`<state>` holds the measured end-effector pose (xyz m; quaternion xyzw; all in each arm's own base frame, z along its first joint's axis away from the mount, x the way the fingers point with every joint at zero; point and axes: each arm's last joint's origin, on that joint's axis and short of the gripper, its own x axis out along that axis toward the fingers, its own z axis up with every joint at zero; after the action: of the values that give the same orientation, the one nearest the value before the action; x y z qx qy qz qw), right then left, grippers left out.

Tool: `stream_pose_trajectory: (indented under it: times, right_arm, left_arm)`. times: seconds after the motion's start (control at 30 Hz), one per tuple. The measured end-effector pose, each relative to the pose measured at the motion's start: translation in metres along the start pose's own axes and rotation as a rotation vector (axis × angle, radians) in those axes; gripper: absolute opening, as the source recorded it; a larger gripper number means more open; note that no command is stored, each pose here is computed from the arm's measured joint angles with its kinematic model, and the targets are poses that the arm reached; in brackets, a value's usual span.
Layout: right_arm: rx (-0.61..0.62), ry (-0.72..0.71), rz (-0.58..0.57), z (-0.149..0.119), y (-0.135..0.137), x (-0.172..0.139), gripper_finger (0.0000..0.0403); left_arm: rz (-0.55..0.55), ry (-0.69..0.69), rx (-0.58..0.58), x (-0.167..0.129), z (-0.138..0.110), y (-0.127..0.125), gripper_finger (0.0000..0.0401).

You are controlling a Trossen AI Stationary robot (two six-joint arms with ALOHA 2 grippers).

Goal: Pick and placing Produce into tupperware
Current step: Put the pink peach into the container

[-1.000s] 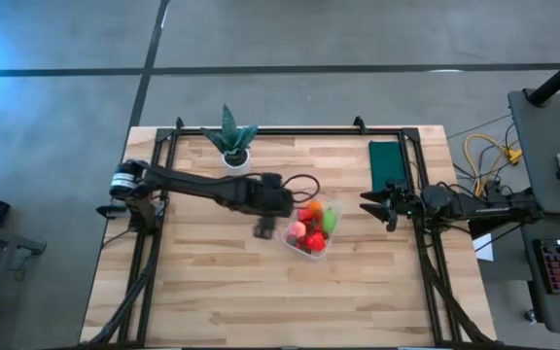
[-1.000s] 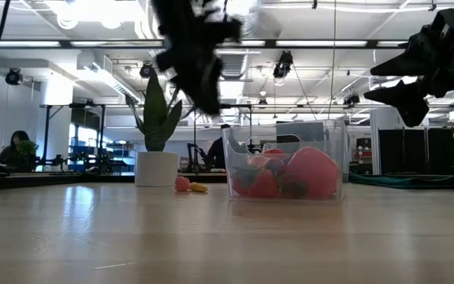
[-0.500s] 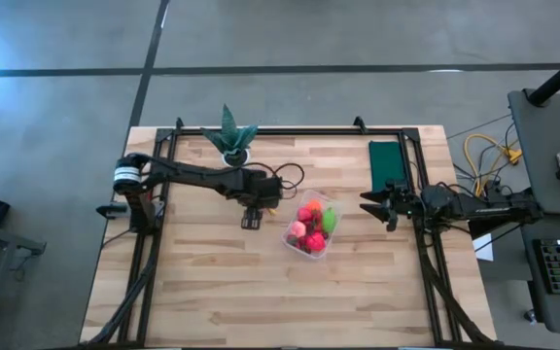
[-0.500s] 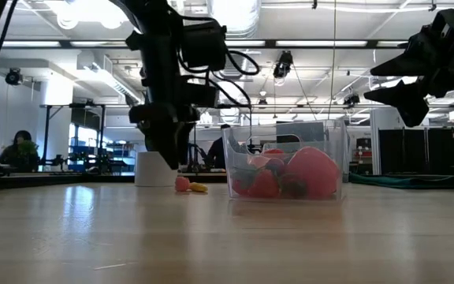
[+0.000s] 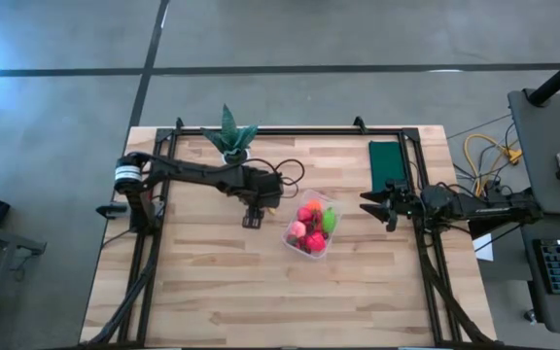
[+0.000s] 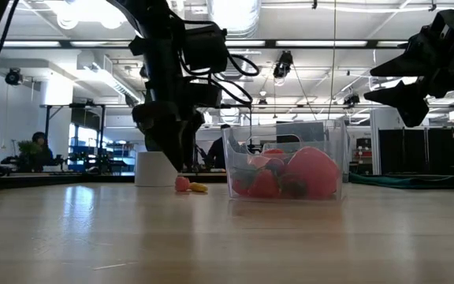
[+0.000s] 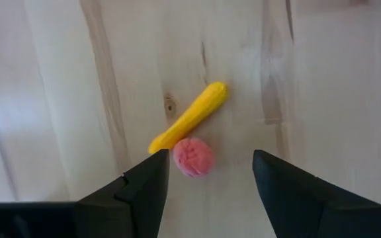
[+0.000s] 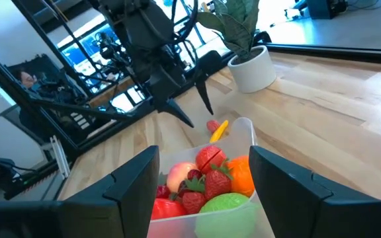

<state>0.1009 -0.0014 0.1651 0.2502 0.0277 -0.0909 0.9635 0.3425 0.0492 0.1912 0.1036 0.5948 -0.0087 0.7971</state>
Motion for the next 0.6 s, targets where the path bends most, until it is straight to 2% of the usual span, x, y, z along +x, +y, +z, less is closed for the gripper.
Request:
stream_pose_trajectory:
  times: [0.27, 0.6]
  right_arm:
    - [0.000, 0.000, 0.000, 0.000, 0.000, 0.000, 0.0226]
    - [0.000, -0.001, -0.001, 0.000, 0.000, 0.000, 0.0226]
  left_arm:
    - [-0.029, -0.014, -0.178, 0.001, -0.003, 0.011, 0.0203]
    - [-0.037, -0.042, -0.236, 0.010, -0.007, 0.009, 0.0203]
